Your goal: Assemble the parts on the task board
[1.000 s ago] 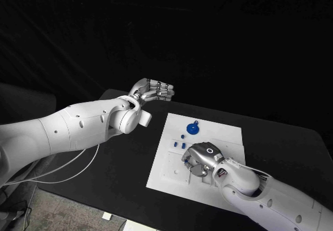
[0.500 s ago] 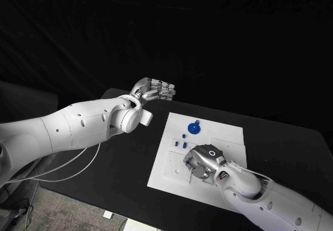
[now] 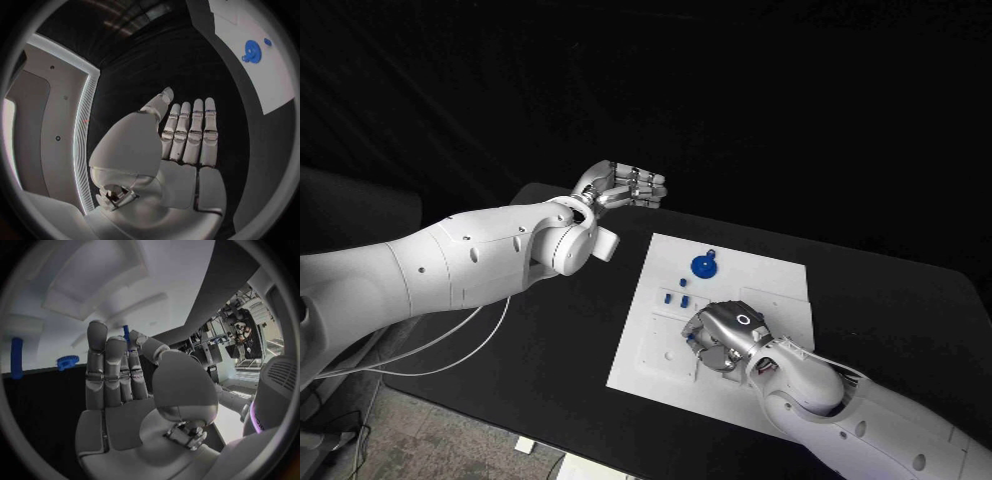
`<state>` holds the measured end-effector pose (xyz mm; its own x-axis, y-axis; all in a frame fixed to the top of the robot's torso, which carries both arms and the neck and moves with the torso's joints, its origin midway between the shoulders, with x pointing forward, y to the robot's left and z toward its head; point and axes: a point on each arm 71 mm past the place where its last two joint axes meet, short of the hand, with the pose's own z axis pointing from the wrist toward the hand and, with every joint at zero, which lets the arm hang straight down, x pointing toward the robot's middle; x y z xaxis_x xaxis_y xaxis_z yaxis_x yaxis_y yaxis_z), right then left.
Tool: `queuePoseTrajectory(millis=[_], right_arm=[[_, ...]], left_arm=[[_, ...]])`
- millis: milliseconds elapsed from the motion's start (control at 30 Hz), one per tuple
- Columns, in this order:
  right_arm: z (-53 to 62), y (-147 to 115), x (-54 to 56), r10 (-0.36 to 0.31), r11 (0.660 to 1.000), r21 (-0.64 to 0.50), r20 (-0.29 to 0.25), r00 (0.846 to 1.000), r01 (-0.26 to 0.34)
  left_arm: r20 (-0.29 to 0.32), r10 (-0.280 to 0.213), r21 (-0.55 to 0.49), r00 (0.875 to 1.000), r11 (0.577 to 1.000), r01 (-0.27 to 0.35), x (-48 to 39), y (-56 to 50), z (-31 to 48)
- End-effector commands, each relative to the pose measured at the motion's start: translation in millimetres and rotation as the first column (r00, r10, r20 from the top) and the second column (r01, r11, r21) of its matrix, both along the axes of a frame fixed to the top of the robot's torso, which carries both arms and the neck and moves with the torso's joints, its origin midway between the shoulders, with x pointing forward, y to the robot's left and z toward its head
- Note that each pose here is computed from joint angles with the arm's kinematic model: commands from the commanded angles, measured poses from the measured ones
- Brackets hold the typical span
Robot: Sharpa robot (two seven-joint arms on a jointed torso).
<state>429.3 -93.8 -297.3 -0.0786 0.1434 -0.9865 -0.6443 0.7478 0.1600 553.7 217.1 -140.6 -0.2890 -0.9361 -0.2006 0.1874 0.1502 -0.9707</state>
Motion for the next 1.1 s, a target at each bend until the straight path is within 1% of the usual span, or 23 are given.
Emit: queuePoseTrajectory(millis=[33, 500, 867, 1100], right_arm=[[-0.4, 1.1, -0.7, 0.010, 1.000, -0.002, 0.007, 1.000, -0.010], [-7.3, 3.1, -0.5, 0.022, 0.997, -0.073, -0.037, 0.999, -0.025], [-9.3, 5.2, 0.0, 0.017, 0.994, -0.108, -0.034, 0.999, -0.020], [-9.5, 6.0, 0.5, 0.019, 0.995, -0.098, -0.029, 0.999, -0.022]], left_arm=[[0.007, -0.018, -0.002, 1.000, 1.000, 0.018, -0.6, -2.4, 1.7], [0.006, -0.022, -0.003, 1.000, 1.000, 0.022, -0.6, -3.5, 1.9], [0.005, -0.024, -0.003, 1.000, 1.000, 0.024, -0.7, -3.9, 2.1], [0.005, -0.024, -0.002, 1.000, 1.000, 0.024, -0.2, -4.5, 2.1]])
